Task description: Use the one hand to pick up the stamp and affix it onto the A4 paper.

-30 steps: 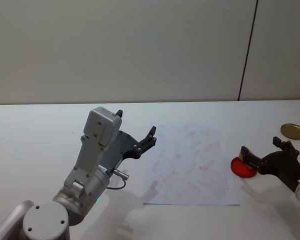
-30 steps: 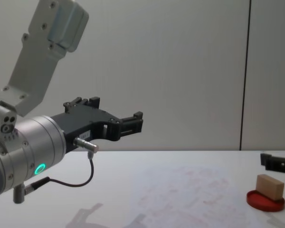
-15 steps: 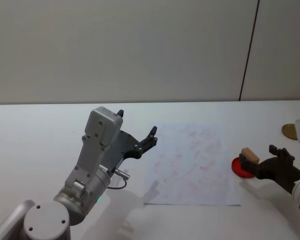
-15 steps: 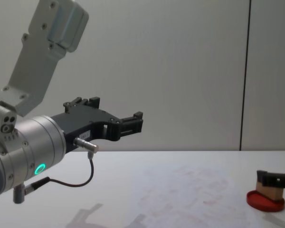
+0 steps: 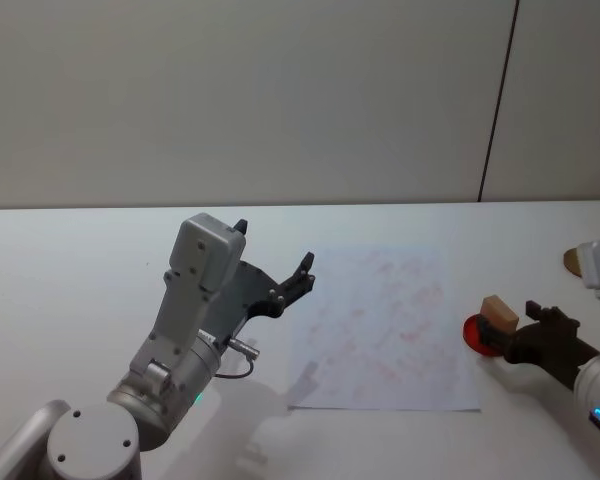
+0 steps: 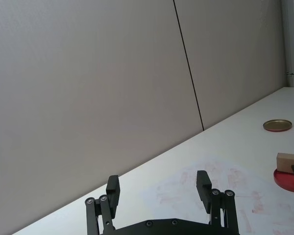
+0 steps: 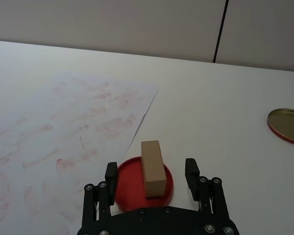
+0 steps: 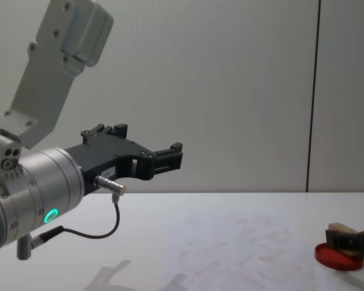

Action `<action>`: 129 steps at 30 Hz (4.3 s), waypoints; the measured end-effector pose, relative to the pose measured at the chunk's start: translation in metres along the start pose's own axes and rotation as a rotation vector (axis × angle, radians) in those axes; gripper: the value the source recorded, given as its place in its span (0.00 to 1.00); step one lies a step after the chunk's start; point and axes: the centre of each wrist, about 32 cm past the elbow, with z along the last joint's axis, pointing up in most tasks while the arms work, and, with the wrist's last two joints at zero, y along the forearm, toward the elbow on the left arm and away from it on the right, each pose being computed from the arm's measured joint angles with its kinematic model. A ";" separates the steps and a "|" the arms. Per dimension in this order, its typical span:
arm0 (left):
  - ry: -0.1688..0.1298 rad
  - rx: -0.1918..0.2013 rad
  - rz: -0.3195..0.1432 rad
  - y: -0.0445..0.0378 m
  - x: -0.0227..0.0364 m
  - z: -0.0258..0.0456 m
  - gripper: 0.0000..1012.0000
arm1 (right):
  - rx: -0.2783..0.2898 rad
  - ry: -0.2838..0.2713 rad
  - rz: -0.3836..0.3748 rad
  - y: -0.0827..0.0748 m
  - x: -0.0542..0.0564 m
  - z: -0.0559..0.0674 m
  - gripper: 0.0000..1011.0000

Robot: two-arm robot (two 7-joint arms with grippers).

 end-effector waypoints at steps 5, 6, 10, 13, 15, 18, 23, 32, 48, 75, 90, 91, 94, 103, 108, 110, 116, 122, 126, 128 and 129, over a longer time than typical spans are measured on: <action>0.000 0.000 0.000 0.0000 0.0000 0.0000 0.98 | -0.011 0.003 0.003 0.003 0.000 -0.001 0.73; 0.000 0.000 0.000 0.0000 0.0000 0.0000 0.98 | -0.013 0.003 0.003 0.004 0.000 -0.001 0.67; 0.000 0.000 0.000 0.0000 0.0000 0.0000 0.98 | -0.022 0.004 0.005 0.007 -0.001 -0.002 0.55; 0.000 0.000 0.000 0.0000 0.0000 0.0000 0.98 | -0.025 0.004 0.006 0.008 -0.001 -0.002 0.50; 0.000 0.000 0.000 0.0000 0.0000 0.0000 0.98 | -0.028 0.004 0.006 0.010 -0.001 -0.002 0.41; 0.000 0.000 0.000 0.0000 0.0000 0.0000 0.98 | -0.029 0.003 0.006 0.011 -0.002 -0.002 0.30; 0.000 0.000 0.000 0.0000 0.0000 0.0000 0.98 | -0.019 -0.005 0.004 0.012 -0.002 -0.002 0.22; 0.000 0.000 0.000 0.0000 0.0000 0.0000 0.98 | 0.039 -0.041 0.006 0.012 -0.005 0.005 0.22; 0.000 0.000 0.000 0.0000 0.0000 0.0000 0.98 | 0.104 -0.081 0.120 0.023 -0.033 0.027 0.22; 0.000 0.000 0.000 0.0000 0.0000 0.0000 0.98 | 0.031 -0.093 0.231 0.042 -0.065 0.009 0.22; 0.000 0.000 0.000 0.0000 0.0000 0.0000 0.98 | 0.009 -0.114 0.248 0.043 -0.073 0.000 0.22; 0.000 0.000 0.000 0.0000 0.0000 0.0000 0.98 | 0.005 -0.117 0.248 0.044 -0.073 -0.001 0.22; 0.000 0.000 0.000 0.0000 0.0000 0.0000 0.98 | -0.004 -0.124 0.248 0.044 -0.074 -0.002 0.22; 0.000 0.000 0.000 0.0000 0.0000 0.0000 0.98 | -0.025 -0.137 0.247 0.046 -0.075 -0.001 0.22; 0.000 0.000 0.000 0.0000 0.0000 0.0000 0.98 | -0.033 -0.140 0.246 0.047 -0.076 -0.001 0.22; 0.000 0.000 0.000 0.0000 0.0000 0.0000 0.98 | -0.038 -0.142 0.245 0.048 -0.076 0.000 0.22; 0.000 0.000 0.000 0.0000 0.0000 0.0000 0.98 | -0.046 -0.143 0.245 0.049 -0.075 0.001 0.22; 0.000 0.000 0.000 0.0000 0.0000 0.0000 0.98 | -0.043 -0.127 0.245 0.048 -0.074 0.002 0.22; 0.000 0.000 0.000 0.0000 0.0000 0.0000 0.98 | -0.031 -0.114 0.239 0.046 -0.071 0.004 0.22; 0.000 0.000 0.000 0.0000 0.0000 0.0000 0.98 | -0.015 -0.105 0.232 0.044 -0.068 0.007 0.22; 0.000 0.000 0.000 0.0000 0.0000 0.0000 0.98 | -0.009 -0.102 0.229 0.044 -0.068 0.008 0.22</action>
